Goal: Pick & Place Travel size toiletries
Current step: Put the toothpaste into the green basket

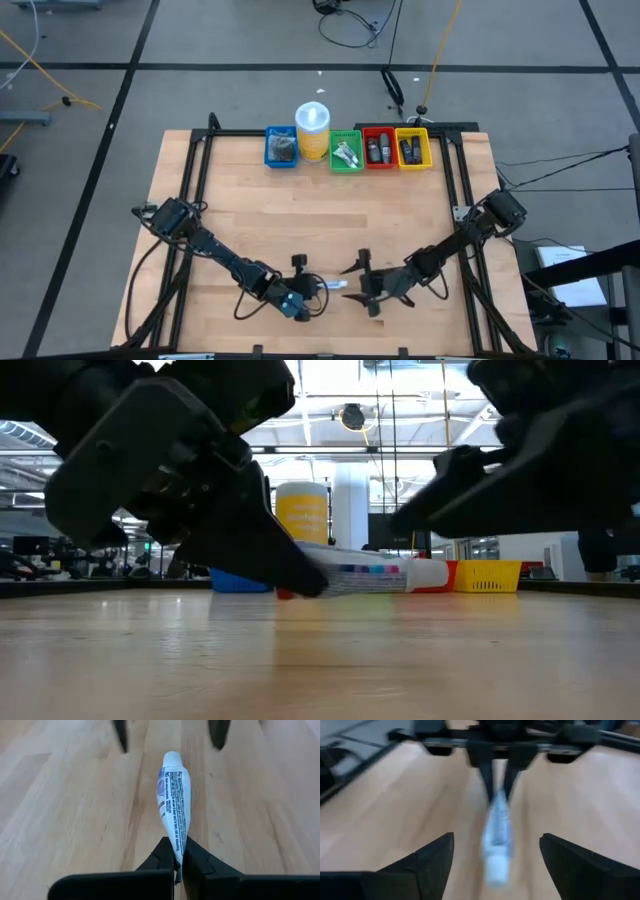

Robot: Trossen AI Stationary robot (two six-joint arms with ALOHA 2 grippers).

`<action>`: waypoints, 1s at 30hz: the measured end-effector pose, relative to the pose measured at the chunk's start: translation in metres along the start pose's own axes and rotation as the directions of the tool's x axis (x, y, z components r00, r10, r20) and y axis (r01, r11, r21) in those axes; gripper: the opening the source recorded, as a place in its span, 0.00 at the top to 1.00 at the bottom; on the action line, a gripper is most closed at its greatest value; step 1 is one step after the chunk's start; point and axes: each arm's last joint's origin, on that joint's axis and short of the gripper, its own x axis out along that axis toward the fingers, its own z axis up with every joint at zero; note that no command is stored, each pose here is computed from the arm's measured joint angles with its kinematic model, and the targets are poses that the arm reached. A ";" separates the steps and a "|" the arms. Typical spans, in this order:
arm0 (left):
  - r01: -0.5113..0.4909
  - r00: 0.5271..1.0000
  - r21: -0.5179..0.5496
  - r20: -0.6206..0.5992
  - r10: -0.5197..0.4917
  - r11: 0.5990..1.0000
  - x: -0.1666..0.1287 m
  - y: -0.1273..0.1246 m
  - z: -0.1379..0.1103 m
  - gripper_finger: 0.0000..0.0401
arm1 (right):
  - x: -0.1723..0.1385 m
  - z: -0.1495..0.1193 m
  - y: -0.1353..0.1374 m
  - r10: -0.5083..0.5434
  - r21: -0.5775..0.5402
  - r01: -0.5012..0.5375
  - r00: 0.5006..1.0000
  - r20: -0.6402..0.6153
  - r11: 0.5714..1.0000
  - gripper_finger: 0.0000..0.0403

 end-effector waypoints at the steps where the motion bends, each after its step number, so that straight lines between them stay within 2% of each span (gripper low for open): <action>1: -0.001 1.000 -0.003 0.003 0.001 1.000 0.000 0.001 0.001 0.99 | 0.001 0.002 -0.001 -0.021 0.001 0.021 1.000 0.002 1.000 0.28; 6: -0.061 0.997 -0.004 0.043 0.061 0.998 0.002 0.004 0.004 0.96 | 0.003 0.002 -0.004 -0.032 -0.013 0.032 0.999 -0.004 0.999 0.31; 14: -0.066 0.990 -0.022 0.122 0.068 0.998 0.003 0.006 0.014 0.99 | 0.004 0.001 -0.006 -0.048 -0.017 0.048 0.999 -0.013 0.999 0.45; 18: -0.068 0.989 -0.026 0.131 0.070 0.997 0.003 0.007 0.015 0.96 | 0.004 0.002 -0.007 -0.068 -0.018 0.068 0.998 -0.011 0.997 0.55; 25: -0.067 0.989 -0.022 0.127 0.069 0.997 0.004 0.008 0.015 0.99 | 0.004 0.003 -0.007 -0.070 -0.014 0.070 0.998 0.000 0.997 0.80; 28: -0.070 0.990 0.009 0.126 0.068 0.998 0.004 0.008 0.015 0.94 | 0.004 0.001 -0.007 -0.073 -0.013 0.073 0.997 -0.018 0.997 0.88; 30: -0.077 0.991 0.031 0.115 0.073 0.997 0.005 0.010 0.015 0.85 | 0.004 0.001 -0.007 -0.092 -0.009 0.092 0.995 -0.023 0.996 0.89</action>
